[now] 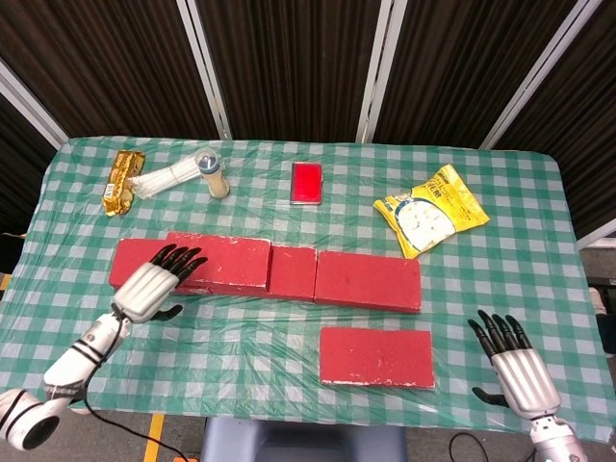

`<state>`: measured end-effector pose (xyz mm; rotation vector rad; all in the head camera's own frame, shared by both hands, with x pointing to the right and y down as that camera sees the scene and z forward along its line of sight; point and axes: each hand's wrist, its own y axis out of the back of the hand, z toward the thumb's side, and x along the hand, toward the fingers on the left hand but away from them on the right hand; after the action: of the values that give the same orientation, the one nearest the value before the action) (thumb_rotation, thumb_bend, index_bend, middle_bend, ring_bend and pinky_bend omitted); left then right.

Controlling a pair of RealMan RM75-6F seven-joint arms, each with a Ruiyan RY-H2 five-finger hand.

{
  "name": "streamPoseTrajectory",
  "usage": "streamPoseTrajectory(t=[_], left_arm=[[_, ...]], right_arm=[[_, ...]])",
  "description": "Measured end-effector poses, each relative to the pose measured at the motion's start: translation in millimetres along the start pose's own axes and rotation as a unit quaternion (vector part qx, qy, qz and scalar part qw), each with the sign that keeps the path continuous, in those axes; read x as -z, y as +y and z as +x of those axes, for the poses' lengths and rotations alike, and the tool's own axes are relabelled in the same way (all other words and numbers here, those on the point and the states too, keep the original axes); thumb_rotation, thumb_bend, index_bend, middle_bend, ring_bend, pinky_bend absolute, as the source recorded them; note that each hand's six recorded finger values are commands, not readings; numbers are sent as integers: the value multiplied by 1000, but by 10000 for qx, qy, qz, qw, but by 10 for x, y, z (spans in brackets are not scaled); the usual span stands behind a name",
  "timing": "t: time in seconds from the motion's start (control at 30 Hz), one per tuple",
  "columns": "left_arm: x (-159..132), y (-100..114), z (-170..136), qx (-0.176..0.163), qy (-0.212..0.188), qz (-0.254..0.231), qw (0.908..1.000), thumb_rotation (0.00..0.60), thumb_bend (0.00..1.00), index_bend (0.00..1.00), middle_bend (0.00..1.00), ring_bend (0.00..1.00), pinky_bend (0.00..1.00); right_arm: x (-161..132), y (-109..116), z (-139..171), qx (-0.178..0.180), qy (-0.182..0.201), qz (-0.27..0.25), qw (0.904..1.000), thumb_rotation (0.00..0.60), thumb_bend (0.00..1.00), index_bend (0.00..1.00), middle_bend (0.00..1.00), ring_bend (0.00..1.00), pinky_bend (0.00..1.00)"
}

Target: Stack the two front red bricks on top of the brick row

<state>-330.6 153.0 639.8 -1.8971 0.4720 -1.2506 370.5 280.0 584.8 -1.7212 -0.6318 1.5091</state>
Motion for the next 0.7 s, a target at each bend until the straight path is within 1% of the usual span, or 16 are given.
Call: streamPoseTrajectory(t=[0.1, 0.2, 0.3, 0.4, 0.53, 0.7], left_arm=[[205, -139, -312, -170, 362, -102, 9991, 600, 307, 0, 0, 0, 24], [420, -295, -542, -220, 694, -263, 9970, 600, 306, 0, 0, 0, 24], [570, -380, -669, -367, 871, -285, 9951, 600, 308, 0, 0, 0, 23], [648, -467, -761, -486, 944, -326, 9938, 600, 314, 0, 0, 0, 22], [690, -566, -800, -515, 982, -271, 9935, 600, 315, 0, 0, 0, 22], [666, -595, -800, -534, 940, -248, 9938, 600, 315, 0, 0, 0, 21]], right_arm=[[-130, -31, -52, -76, 184, 7, 9998, 559, 175, 0, 0, 0, 0], [-280, -61, -103, -220, 347, -22, 9992, 561, 167, 0, 0, 0, 0], [-460, -92, -162, -388, 491, -210, 9978, 569, 151, 0, 0, 0, 0], [-613, -130, -214, -535, 601, -381, 9960, 589, 139, 0, 0, 0, 0], [-759, -184, -305, -692, 676, -586, 9936, 592, 136, 0, 0, 0, 0], [-931, -289, -462, -894, 723, -778, 9903, 596, 135, 0, 0, 0, 0]])
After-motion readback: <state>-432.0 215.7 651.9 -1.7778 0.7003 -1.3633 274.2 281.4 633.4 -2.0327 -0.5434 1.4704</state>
